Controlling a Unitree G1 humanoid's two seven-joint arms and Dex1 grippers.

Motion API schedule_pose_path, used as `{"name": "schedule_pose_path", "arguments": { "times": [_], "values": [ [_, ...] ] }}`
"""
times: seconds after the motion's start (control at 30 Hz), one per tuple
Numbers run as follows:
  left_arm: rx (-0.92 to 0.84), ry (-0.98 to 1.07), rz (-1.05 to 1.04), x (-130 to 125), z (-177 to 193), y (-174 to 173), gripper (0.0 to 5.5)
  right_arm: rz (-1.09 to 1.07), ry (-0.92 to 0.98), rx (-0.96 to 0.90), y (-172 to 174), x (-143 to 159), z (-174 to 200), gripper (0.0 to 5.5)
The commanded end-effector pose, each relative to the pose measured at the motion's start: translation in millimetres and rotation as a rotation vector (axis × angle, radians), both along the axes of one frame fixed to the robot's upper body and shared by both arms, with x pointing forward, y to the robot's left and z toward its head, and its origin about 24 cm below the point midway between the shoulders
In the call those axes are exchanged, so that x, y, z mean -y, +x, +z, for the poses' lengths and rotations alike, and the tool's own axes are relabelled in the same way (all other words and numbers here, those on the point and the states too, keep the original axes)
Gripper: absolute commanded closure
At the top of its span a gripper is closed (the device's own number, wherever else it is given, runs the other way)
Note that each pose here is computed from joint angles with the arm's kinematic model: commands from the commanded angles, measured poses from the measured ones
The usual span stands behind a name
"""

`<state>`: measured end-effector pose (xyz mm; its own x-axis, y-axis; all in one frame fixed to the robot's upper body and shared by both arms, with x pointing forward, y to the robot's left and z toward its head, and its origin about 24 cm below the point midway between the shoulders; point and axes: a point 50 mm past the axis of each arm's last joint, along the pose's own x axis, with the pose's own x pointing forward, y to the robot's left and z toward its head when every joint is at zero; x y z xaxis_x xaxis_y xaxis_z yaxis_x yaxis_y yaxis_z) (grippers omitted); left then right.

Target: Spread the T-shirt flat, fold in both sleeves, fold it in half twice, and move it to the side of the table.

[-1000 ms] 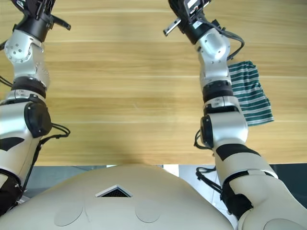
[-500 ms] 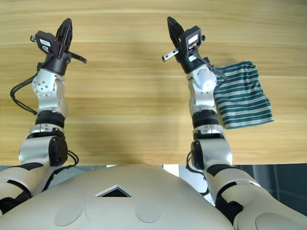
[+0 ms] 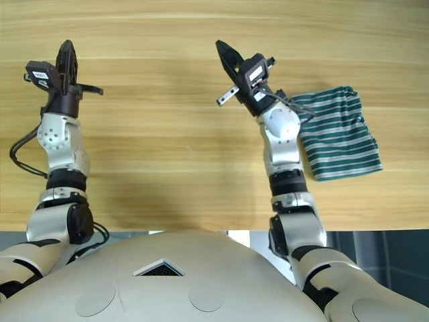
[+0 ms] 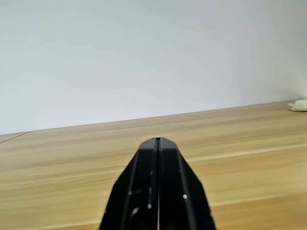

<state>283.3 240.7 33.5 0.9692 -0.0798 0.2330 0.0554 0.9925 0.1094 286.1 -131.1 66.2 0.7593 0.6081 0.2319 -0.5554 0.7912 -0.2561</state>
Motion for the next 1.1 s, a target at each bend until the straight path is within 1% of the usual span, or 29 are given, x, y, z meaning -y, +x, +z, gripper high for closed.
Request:
{"name": "schedule_pose_path", "arguments": {
  "times": [0.03, 0.1, 0.17, 0.2, 0.3, 0.37, 0.5, 0.63, 0.77, 0.93, 1.03, 1.1],
  "values": [
    [-0.068, -0.065, 0.041, -4, -10, 3, 5.5, -0.024, -0.02, -0.042, 1, 3, -9, 5.48],
    [-0.089, -0.047, 0.053, -9, -11, 8, 5.5, -0.065, -0.015, -0.053, 5, 8, -11, 5.48],
    [-0.136, -0.14, 0.079, -17, -13, 12, 5.5, -0.146, 0.024, -0.073, 16, 14, -12, 5.48],
    [-0.153, -0.135, 0.1, -21, -13, 15, 5.5, -0.187, 0.039, -0.08, 23, 16, -11, 5.48],
    [-0.164, -0.136, 0.119, -28, -2, 29, 5.5, -0.243, 0.093, -0.08, 42, 17, -2, 5.48],
    [-0.173, -0.174, 0.126, -29, 3, 37, 5.5, -0.271, 0.122, -0.111, 50, 19, -4, 5.48],
    [-0.221, -0.291, 0.176, -41, 0, 39, 5.5, -0.256, 0.276, -0.239, 52, 29, -16, 5.48],
    [-0.231, -0.42, 0.239, -51, 2, 43, 5.5, -0.238, 0.306, -0.278, 52, 41, -21, 5.48],
    [-0.208, -0.507, 0.257, -50, 6, 48, 5.5, -0.236, 0.328, -0.277, 60, 49, -14, 5.48],
    [-0.209, -0.521, 0.245, -43, 13, 57, 5.5, -0.241, 0.391, -0.264, 57, 59, -15, 5.48],
    [-0.183, -0.479, 0.238, -44, 20, 60, 5.5, -0.239, 0.412, -0.257, 55, 58, -18, 5.48],
    [-0.181, -0.507, 0.242, -46, 20, 59, 5.5, -0.25, 0.398, -0.245, 53, 57, -20, 5.48]
  ]
}}
